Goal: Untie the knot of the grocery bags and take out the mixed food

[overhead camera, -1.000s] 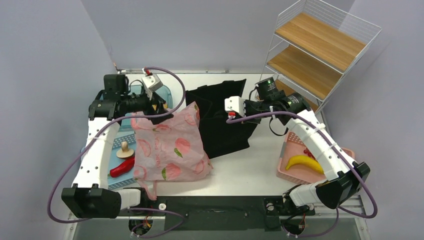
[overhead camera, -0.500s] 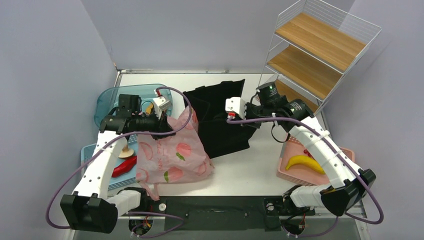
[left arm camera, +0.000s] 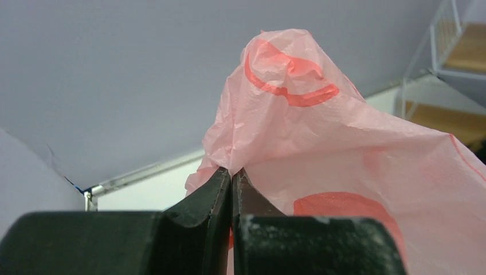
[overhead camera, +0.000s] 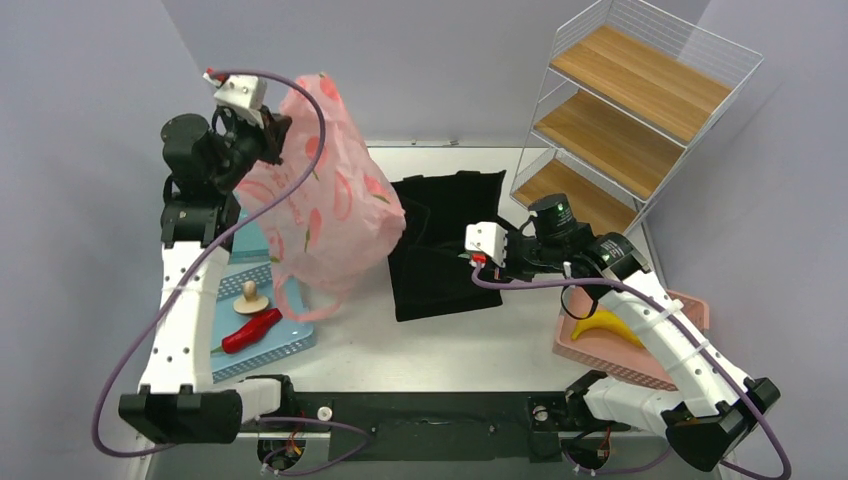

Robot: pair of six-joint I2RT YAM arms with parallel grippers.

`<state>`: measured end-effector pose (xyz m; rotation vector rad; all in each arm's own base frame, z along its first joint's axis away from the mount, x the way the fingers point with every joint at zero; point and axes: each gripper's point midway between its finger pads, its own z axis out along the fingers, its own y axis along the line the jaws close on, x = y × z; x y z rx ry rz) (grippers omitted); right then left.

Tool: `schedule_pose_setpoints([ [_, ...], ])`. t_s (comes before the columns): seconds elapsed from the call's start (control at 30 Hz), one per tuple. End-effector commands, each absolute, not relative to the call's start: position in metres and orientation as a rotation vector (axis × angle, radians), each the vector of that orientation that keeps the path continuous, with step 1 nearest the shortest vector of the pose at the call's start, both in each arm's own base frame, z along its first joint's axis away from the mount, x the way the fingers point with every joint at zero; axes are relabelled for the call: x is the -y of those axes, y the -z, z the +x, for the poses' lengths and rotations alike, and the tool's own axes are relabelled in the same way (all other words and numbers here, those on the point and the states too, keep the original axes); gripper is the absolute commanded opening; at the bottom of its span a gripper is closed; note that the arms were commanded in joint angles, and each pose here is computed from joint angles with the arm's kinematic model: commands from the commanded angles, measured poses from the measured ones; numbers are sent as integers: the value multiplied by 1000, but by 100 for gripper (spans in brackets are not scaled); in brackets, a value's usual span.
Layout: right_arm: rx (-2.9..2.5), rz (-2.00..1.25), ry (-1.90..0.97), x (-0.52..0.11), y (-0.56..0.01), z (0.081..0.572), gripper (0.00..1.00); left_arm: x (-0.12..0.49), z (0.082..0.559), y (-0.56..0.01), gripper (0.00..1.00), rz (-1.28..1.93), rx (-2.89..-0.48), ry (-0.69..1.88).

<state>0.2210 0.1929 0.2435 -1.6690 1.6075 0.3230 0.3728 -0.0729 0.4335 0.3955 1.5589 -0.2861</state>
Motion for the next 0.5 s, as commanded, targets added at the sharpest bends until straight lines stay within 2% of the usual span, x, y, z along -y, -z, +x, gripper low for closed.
schedule_pose_setpoints([
  [0.0,-1583,-1663,-328,-194,-246,215,0,53,435,-481,0,169,-1379,192],
  [0.2,-1594,-1669,-311,-188,-241,210,0,84,488,-510,0,169,-1259,149],
  [0.47,-1591,-1673,-308,-186,-239,208,0,148,564,-492,0,171,-1228,146],
])
